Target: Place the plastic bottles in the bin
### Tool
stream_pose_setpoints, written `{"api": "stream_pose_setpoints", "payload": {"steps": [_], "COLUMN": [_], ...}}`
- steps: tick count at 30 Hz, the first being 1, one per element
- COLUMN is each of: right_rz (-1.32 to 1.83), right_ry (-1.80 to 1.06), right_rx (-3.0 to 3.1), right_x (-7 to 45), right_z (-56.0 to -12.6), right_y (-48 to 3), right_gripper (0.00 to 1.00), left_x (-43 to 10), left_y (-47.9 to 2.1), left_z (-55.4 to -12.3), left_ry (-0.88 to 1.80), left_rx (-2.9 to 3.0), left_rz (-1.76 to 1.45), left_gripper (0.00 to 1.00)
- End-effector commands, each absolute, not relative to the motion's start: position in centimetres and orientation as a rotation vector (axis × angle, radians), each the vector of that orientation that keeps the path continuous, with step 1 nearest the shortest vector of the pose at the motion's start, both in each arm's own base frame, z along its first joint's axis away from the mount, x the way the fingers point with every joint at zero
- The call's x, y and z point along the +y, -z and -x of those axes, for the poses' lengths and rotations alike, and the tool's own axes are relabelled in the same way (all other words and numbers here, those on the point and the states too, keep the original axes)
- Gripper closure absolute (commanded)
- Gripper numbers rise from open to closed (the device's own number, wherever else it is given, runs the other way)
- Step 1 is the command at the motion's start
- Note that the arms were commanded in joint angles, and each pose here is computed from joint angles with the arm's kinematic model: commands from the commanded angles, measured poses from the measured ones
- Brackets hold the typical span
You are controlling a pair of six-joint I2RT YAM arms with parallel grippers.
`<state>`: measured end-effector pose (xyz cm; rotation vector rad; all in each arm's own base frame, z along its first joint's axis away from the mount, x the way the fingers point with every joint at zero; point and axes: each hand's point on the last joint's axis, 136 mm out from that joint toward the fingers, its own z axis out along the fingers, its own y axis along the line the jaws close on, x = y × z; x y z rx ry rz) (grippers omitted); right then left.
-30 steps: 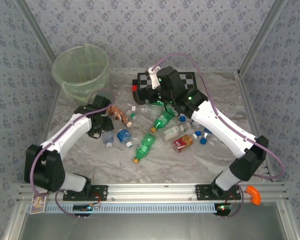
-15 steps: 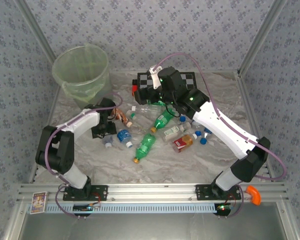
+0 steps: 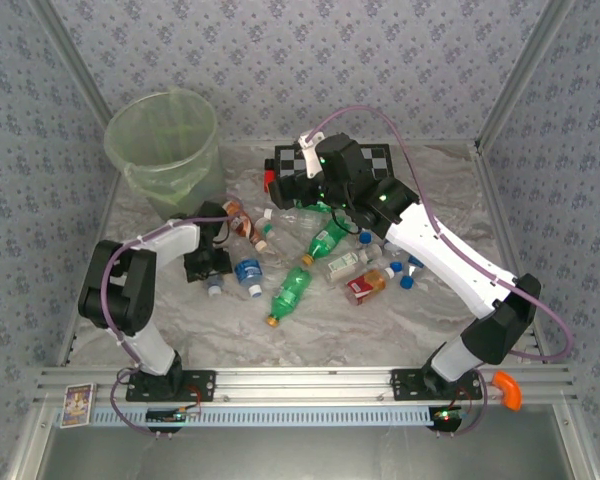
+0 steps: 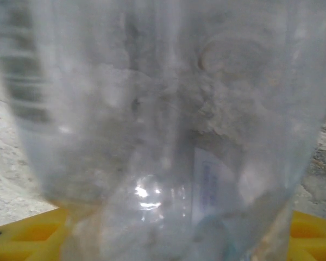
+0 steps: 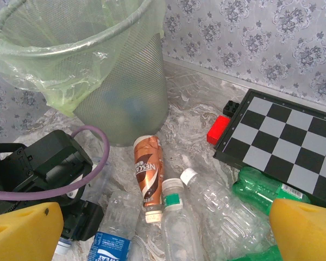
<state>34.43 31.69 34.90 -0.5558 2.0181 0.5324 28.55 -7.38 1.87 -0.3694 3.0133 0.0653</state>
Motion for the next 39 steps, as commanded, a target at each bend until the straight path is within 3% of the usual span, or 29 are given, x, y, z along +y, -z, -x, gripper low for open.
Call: {"api": "stream_pose_setpoints", "payload": {"steps": [1,8,17,31,39], "right_rz": [0.565,0.569,0.553,0.458,0.454], "right_ry": [-0.522,-0.525,-0.519,-0.49,-0.503], "right_rx": [1.999,2.003,2.003,1.976,1.955], "right_x": [31.3,31.5,31.6,29.9,29.9], "right_z": [-33.8,-33.9,-34.4,-35.5,-35.7], "right_y": [-35.8,-35.5,-35.4,-36.4,-37.1], "right_gripper": [0.01,0.01,0.01,0.01,0.01], "left_x": [-7.5,-7.2,-7.8,-12.5,-11.8], "left_y": [-1.7,-4.3,-10.0,-26.4,-34.9], "left_z": [-28.2,-28.0,-27.7,-32.0,-35.3], "left_ry": [-0.045,-0.031,-0.06,0.176,0.258], "left_rx": [3.022,2.953,2.815,2.421,2.23], "left_rz": [0.364,0.391,0.372,0.253,0.284], "left_gripper": [0.41,0.49,0.48,0.49,0.49]}}
